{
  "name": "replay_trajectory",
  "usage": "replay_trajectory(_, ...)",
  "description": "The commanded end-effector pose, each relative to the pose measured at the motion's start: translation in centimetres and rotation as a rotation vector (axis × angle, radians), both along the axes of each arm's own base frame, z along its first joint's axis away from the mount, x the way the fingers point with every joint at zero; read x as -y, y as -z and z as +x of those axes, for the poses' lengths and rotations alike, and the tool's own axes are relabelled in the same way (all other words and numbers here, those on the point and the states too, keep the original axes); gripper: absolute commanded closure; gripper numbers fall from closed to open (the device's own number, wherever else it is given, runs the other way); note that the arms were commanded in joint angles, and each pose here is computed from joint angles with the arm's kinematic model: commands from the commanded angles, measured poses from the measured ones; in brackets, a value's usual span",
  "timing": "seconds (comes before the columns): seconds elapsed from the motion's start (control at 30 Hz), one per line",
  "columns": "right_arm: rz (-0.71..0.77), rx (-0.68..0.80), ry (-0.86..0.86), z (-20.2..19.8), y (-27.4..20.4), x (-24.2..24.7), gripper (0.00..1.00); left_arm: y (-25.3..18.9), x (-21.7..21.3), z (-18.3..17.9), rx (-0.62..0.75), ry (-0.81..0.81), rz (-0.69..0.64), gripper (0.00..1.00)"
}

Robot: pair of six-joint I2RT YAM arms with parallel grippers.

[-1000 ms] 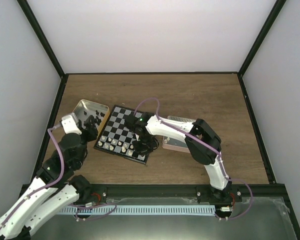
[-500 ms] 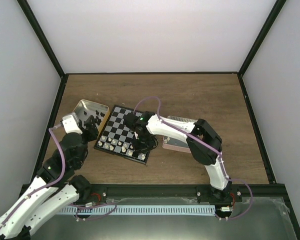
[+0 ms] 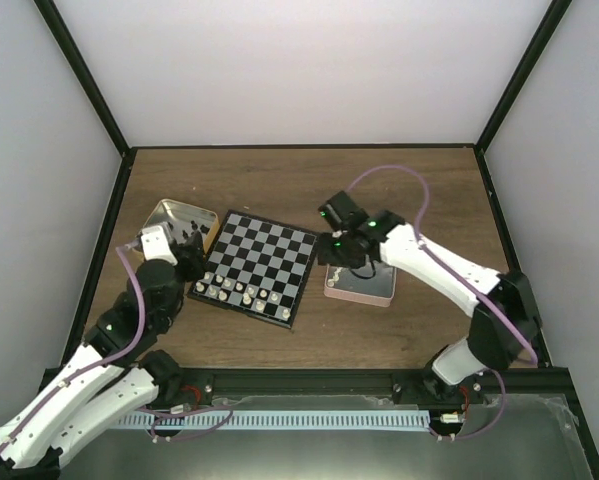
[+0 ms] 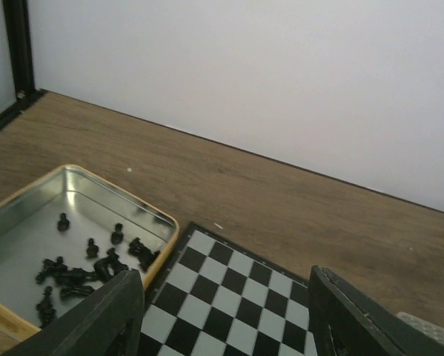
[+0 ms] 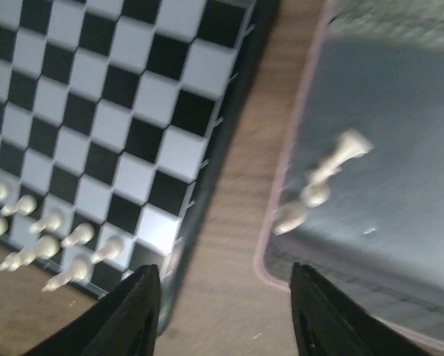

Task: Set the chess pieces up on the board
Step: Pick up the chess piece from the storage box.

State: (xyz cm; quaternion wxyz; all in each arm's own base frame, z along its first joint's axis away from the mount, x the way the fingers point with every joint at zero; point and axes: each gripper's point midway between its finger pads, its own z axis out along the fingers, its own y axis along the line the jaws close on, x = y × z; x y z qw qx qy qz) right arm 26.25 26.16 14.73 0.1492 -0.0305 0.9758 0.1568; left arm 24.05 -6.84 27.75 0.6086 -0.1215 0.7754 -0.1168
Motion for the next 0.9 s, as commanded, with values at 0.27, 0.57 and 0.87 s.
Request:
replay_trajectory(0.27,-0.013,0.066,0.281,3.0,3.8,7.9,0.47,0.7,4.7,1.0,-0.031,0.177,-0.132,0.36)
replay_trajectory(0.57,-0.019,-0.007,0.282,4.6,7.8,6.3,0.56,1.1,5.9,1.3,-0.067,0.212,-0.149,0.37)
replay_trajectory(0.87,-0.066,0.002,0.337,6.1,10.2,6.5,0.62,1.5,6.8,1.9,-0.085,0.223,-0.161,0.37)
